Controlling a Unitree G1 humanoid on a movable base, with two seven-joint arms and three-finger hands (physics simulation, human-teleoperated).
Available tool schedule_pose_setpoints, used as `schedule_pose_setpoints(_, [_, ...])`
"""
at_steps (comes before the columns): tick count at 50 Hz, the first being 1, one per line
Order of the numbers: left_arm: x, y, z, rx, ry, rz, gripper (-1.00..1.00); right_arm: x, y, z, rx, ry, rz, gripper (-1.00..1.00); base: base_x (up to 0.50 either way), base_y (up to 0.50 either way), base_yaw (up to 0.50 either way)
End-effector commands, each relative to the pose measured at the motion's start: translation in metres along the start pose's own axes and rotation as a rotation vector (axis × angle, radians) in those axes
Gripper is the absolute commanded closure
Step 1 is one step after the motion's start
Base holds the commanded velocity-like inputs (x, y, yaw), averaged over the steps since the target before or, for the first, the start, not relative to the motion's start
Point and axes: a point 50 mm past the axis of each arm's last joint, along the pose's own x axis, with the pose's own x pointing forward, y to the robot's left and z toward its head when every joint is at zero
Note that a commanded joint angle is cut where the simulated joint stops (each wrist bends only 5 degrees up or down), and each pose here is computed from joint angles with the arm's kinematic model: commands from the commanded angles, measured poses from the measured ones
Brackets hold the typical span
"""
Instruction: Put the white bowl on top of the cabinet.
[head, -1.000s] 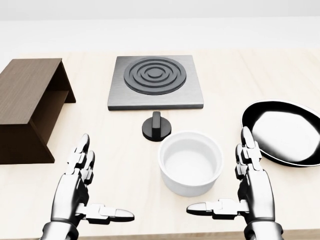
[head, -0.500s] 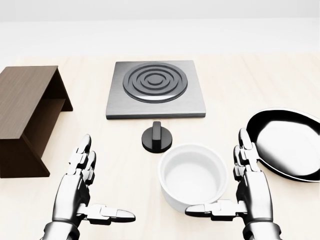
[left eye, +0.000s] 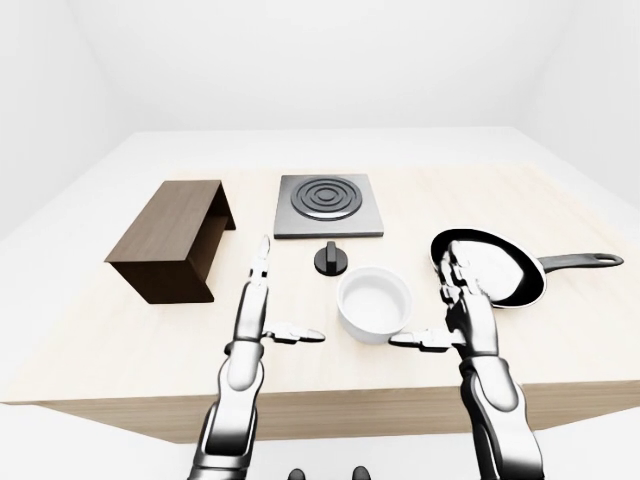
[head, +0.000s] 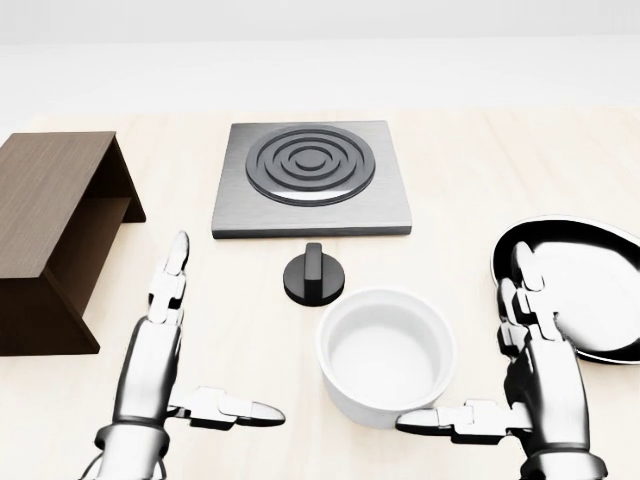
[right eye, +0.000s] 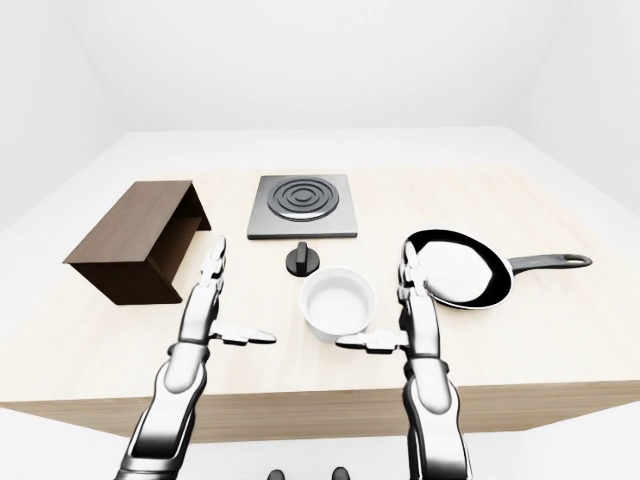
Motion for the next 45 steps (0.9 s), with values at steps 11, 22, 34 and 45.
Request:
schedule_pose_setpoints(11, [-0.010, -0.042, 0.070, 0.259, -0.268, 0.017, -1.00, -0.006, -0.024, 0.020, -0.061, -0.078, -0.126, -1.00, 0.00, 0.00, 0.00])
schedule_pose_setpoints(22, [-0.004, -0.060, 0.055, 0.406, -0.237, 0.007, -1.00, -0.011, -0.031, 0.028, -0.060, -0.113, -0.153, -1.00, 0.00, 0.00, 0.00])
schedule_pose_setpoints(34, [-0.012, -0.089, 0.043, 0.561, -0.228, -0.105, -1.00, -0.019, -0.040, 0.042, -0.047, -0.170, -0.176, -1.00, 0.00, 0.00, 0.00])
schedule_pose_setpoints(45, [-0.032, -0.114, 0.043, 0.709, -0.283, -0.227, -1.00, -0.025, -0.048, 0.053, -0.038, -0.217, -0.199, -1.00, 0.00, 0.00, 0.00])
